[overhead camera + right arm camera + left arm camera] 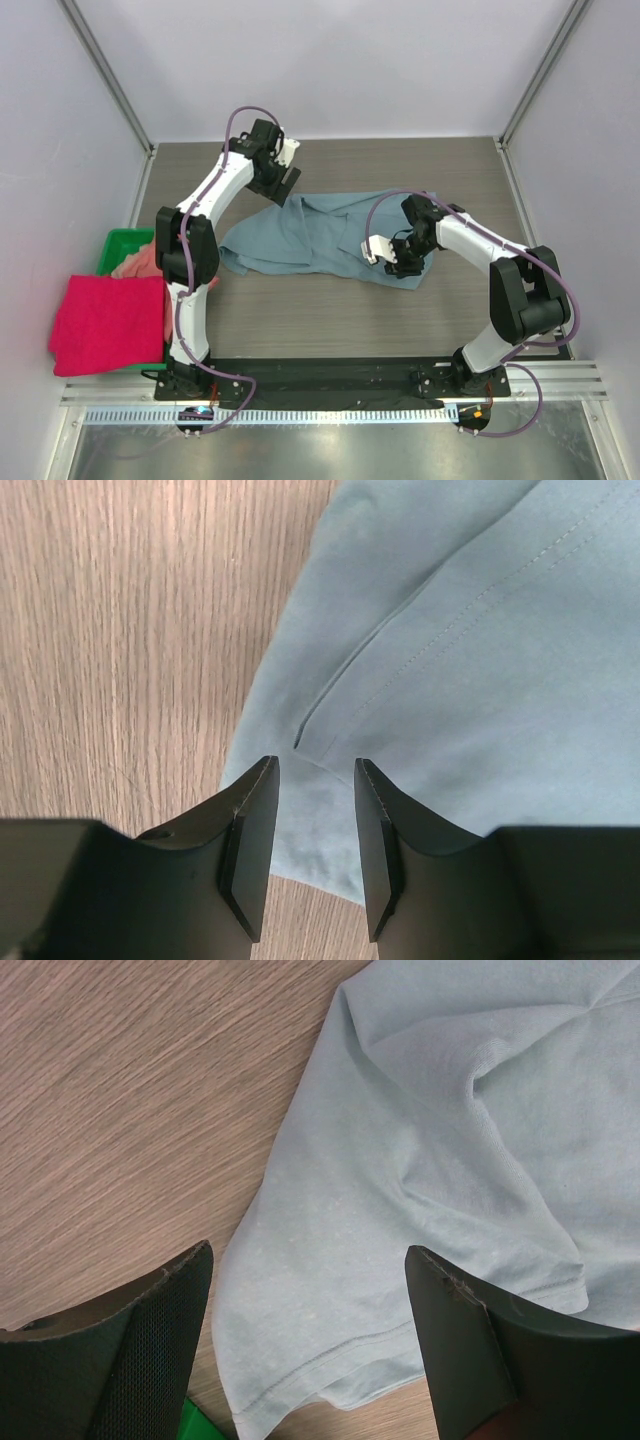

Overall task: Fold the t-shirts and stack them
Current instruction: Flatten the tshirt out

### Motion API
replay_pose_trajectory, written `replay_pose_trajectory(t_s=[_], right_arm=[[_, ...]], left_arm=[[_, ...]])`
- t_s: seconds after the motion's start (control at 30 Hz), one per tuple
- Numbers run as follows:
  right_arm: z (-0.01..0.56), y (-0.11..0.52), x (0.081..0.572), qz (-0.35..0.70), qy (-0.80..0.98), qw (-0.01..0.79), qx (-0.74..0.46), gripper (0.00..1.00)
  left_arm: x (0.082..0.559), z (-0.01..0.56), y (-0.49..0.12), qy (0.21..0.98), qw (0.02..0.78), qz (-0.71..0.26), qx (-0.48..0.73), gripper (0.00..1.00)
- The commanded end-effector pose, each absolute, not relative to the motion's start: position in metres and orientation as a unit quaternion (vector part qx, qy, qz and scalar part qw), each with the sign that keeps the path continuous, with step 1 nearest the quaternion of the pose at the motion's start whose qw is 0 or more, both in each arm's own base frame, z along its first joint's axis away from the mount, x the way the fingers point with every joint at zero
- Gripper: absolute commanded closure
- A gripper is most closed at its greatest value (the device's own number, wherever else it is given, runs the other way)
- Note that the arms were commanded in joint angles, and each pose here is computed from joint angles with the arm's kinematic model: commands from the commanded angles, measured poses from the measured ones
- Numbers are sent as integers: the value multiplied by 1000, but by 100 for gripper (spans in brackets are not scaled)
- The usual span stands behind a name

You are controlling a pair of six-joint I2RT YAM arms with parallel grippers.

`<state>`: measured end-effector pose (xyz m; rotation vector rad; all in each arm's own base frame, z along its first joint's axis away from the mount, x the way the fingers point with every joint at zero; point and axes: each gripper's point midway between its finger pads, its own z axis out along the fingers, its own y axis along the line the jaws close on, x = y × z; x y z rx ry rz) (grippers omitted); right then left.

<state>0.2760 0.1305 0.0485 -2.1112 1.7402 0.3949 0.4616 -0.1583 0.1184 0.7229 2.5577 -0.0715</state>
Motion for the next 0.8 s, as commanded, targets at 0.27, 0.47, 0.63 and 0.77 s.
replay_pose_trajectory(t_s=[0.27, 0.47, 0.63, 0.77], right_arm=[[53, 138, 287, 144, 610, 199, -754, 58], [45, 141, 291, 147, 610, 195, -754, 58], [40, 139, 291, 146, 611, 190, -754, 61], [39, 140, 293, 147, 617, 192, -749, 67]], left_arm=[[473, 135, -169, 925, 271, -38, 263, 21], [473, 135, -167, 925, 271, -33, 263, 21], [472, 134, -167, 926, 269, -32, 263, 21], [473, 133, -168, 926, 269, -33, 264, 21]])
